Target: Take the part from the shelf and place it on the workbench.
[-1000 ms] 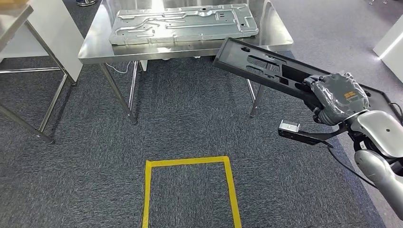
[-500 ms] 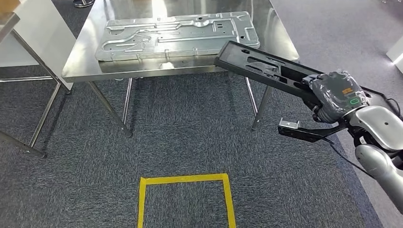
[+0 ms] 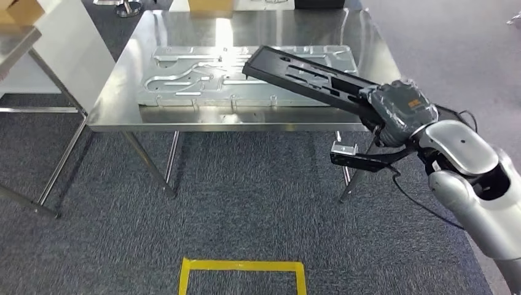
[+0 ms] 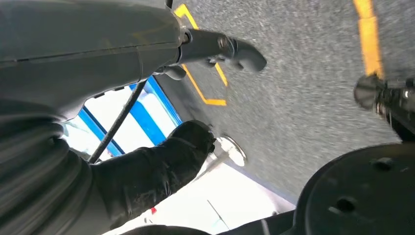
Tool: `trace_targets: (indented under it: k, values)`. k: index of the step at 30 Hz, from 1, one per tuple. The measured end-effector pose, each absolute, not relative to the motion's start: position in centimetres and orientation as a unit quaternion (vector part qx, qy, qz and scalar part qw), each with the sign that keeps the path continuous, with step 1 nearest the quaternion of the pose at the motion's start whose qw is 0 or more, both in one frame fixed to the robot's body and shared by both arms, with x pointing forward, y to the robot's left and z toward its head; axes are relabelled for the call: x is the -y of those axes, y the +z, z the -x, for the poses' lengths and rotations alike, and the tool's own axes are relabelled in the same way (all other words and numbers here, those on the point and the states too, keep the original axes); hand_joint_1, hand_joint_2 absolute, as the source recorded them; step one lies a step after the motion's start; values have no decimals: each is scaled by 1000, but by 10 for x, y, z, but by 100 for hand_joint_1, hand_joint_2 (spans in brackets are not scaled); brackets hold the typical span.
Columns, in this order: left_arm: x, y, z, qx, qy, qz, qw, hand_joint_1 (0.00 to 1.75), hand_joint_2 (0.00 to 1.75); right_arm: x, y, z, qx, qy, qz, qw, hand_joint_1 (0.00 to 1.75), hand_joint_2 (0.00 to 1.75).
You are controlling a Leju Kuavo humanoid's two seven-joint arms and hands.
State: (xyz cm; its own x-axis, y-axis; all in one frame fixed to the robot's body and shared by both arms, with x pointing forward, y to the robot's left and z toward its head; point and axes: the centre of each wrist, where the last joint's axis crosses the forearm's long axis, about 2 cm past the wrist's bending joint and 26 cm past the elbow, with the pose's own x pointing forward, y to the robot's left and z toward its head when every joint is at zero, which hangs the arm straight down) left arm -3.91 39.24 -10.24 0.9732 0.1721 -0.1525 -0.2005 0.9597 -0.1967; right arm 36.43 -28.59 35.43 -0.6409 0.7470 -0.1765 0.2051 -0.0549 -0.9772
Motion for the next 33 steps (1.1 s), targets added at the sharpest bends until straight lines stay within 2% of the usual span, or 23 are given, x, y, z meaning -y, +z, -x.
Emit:
trace_targets:
  k: [14,33]
  values:
    - [-384,-103,49,-40,83,138,986,0,175,253,355,-371,658,637,345,206,175,175]
    - [-387,-102,51,-25,81,146,986,0,175,241,354,-375,663,635,338,209,175,175]
